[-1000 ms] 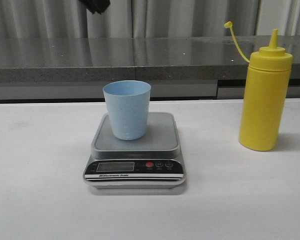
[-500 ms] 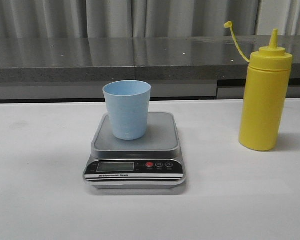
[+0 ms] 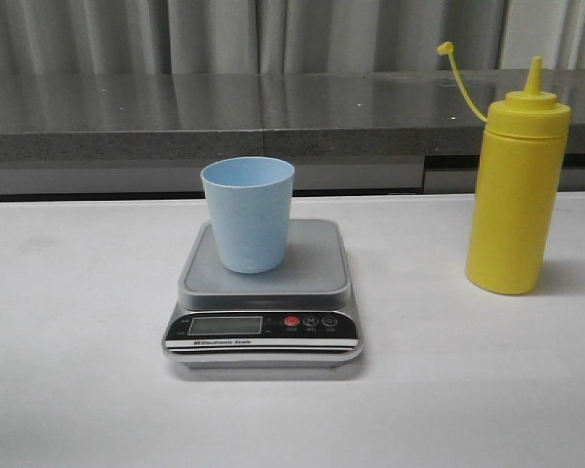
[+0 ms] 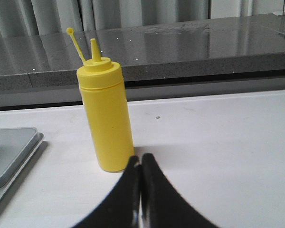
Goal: Pour seasoning into cup on scale with both arms
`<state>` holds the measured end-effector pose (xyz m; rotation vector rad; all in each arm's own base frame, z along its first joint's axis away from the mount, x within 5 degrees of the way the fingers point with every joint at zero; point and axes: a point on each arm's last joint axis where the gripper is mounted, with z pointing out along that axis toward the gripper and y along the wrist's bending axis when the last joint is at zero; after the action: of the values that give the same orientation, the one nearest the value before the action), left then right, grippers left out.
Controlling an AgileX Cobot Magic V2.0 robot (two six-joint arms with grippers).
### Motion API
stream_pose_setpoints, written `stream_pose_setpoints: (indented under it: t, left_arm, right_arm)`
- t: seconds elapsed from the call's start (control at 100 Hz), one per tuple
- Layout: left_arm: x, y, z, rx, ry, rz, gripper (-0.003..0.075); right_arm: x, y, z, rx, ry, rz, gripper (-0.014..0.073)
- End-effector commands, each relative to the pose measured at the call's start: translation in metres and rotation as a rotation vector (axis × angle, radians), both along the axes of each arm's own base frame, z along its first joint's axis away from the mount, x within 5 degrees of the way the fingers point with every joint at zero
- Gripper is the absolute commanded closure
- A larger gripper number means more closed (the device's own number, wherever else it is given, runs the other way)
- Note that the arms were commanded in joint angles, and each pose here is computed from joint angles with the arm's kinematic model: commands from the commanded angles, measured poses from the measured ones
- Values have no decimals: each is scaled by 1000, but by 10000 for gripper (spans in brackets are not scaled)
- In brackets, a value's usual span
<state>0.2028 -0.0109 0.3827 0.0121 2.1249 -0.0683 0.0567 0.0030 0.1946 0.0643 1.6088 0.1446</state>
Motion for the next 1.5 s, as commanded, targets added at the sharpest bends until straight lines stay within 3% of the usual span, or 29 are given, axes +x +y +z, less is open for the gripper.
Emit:
stream_pose_setpoints:
  t: [0.0, 0.53, 0.79, 1.22, 1.49]
  left_arm:
    - [-19, 6, 12, -22, -163, 37, 741]
    - [-114, 10, -54, -26, -423, 54, 741]
    - [-145, 10, -72, -30, -519, 53, 741]
    - [-158, 10, -80, -31, -562, 52, 741]
    - [-158, 10, -80, -31, -562, 52, 741]
  right_arm:
    - [-3, 0, 15, 9, -122, 2, 662]
    - [-3, 0, 15, 8, -122, 2, 662]
    - [-3, 0, 15, 8, -122, 2, 662]
    - [-5, 0, 30, 12, -195, 3, 662]
    - [6, 0, 65, -7, -13, -2, 662]
